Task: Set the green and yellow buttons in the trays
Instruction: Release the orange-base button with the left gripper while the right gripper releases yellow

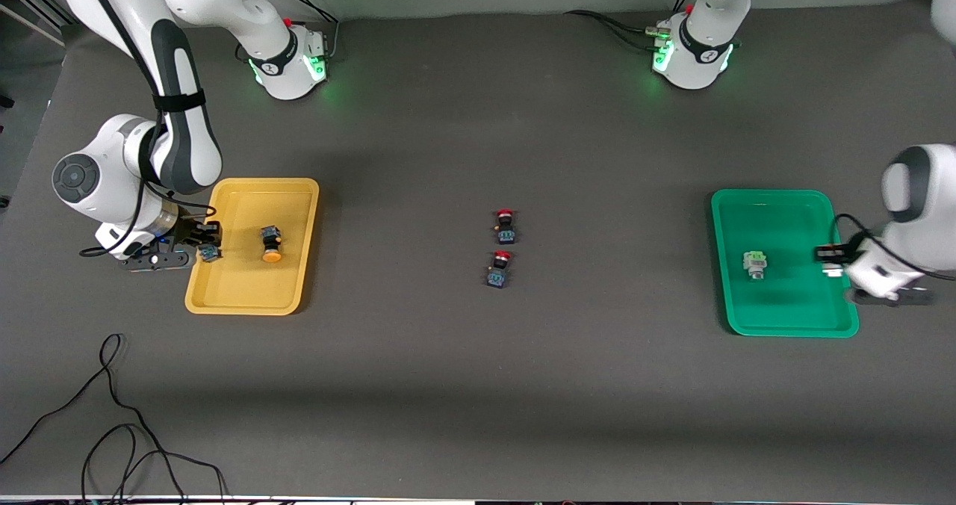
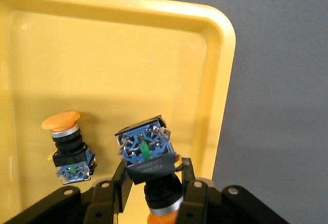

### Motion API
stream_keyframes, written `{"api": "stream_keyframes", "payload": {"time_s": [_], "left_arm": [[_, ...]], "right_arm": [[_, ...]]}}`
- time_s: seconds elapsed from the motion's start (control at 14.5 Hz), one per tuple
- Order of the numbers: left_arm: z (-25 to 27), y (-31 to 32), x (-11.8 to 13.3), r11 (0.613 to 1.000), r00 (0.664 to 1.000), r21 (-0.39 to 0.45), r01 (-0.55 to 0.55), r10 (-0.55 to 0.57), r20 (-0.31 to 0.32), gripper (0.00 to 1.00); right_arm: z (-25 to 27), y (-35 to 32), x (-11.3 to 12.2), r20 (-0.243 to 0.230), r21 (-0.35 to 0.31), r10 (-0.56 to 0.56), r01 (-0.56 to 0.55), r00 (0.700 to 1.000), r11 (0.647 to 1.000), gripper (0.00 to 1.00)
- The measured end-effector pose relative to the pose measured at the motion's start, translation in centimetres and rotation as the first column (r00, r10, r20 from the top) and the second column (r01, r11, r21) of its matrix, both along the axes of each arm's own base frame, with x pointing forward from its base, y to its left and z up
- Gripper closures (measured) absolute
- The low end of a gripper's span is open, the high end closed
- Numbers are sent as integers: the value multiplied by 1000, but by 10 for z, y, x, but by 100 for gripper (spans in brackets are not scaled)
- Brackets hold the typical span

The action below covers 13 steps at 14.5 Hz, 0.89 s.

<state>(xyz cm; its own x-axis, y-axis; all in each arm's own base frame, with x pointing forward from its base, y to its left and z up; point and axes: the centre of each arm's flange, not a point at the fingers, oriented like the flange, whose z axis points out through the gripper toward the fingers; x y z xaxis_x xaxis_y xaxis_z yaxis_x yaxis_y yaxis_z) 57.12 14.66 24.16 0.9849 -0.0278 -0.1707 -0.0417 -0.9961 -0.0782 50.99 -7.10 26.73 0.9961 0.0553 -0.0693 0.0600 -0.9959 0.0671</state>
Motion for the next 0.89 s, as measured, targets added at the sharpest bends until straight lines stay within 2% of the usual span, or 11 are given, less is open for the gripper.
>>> {"api": "stream_keyframes", "payload": {"time_s": [0.21,0.28,0.41,0.62,0.89], "left_arm": [[-35,9,-19,1000,1000,-25,-5,5,-5,59],[-36,9,-18,1000,1000,-25,-1,1,-5,52],[-30,11,-13,1000,1000,-20,17,-17,-1,33],[4,27,5,999,998,0,40,-40,-43,1],[108,27,36,1000,995,-6,1,-1,-100,0]], "right_arm": [[-11,-2,-3,14,63,11,-12,1000,998,57],[-17,-3,-4,18,77,15,-16,1000,997,57],[-29,-3,-5,19,80,19,-21,1000,997,57],[-40,-2,-4,20,43,24,-25,1000,999,57],[-41,-1,-2,29,34,33,-34,999,999,57]]}}
